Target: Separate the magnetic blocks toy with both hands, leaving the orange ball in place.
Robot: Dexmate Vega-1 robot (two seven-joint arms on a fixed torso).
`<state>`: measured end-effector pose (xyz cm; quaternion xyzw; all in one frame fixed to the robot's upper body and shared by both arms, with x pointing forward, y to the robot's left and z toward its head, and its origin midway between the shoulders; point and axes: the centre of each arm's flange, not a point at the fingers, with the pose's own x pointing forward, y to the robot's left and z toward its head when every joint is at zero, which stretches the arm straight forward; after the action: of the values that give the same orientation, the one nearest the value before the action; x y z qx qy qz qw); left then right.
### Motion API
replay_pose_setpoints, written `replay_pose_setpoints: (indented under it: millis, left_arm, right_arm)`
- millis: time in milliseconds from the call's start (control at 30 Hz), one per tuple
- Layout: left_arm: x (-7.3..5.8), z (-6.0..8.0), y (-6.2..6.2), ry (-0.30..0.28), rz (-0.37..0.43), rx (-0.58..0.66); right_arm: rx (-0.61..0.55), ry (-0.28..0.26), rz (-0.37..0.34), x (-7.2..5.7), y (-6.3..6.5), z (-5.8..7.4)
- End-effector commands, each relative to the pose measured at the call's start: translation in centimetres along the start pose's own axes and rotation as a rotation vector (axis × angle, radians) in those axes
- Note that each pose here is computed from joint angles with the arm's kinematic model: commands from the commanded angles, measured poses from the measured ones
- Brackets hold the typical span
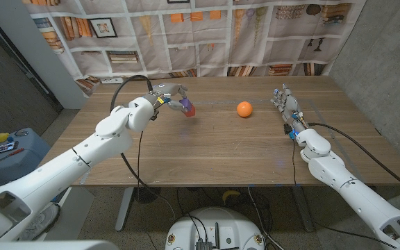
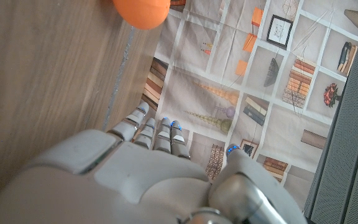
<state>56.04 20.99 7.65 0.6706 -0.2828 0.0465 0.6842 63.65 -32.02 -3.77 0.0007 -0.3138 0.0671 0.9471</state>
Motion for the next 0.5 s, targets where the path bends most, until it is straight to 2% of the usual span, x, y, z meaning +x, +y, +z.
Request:
replay_pose_setpoints:
  millis: [33, 500]
  left_arm:
    - [-0.63, 0.22, -0.78, 0.024, 0.044, -0.168]
    - [-0.07, -0.53, -1.70, 0.027, 0.061, -0.432]
  right_arm:
    - [-0.019, -0.011, 0.030, 0.23, 0.34, 0.36]
    - [-0.063, -0.011, 0.038, 0.13, 0.71, 0.95]
